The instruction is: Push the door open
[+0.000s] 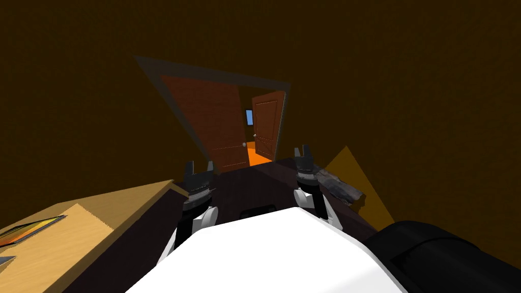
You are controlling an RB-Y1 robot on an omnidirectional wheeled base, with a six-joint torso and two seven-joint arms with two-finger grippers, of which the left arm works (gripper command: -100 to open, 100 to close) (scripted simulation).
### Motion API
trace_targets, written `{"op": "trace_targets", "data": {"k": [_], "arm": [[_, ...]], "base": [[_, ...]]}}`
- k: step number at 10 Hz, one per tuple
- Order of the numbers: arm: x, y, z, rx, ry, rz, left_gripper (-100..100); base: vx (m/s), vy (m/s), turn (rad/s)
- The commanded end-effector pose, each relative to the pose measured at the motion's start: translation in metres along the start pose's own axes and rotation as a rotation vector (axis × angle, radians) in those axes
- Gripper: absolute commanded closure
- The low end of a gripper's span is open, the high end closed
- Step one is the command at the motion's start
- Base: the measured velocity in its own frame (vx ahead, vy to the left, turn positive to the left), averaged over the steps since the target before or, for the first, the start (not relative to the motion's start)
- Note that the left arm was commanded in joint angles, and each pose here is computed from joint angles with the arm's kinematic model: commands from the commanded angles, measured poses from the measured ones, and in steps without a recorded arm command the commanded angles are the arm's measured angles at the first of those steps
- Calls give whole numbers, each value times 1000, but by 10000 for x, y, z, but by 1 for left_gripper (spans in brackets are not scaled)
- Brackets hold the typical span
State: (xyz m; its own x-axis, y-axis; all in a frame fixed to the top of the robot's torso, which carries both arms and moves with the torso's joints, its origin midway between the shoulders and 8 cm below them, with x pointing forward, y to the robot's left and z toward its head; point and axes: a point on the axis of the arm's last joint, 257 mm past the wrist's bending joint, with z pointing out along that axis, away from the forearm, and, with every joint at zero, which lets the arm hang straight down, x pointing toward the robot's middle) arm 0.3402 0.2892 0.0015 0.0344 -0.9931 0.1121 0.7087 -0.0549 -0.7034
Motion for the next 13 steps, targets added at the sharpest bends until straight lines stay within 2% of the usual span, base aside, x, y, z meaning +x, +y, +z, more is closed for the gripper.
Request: {"op": "trace_targets", "data": {"k": [1, 5, 6, 13], "arm": [[-30, 88, -18, -12, -5, -28, -100], [-111, 316, -70, -42, -21, -101, -100], [-159, 440, -101, -58, -33, -141, -100], [-355, 900, -234, -114, -92, -288, -100]], "base": [[85, -2, -58], [75, 11, -64], [117, 42, -112], [108, 22, -81]]}}
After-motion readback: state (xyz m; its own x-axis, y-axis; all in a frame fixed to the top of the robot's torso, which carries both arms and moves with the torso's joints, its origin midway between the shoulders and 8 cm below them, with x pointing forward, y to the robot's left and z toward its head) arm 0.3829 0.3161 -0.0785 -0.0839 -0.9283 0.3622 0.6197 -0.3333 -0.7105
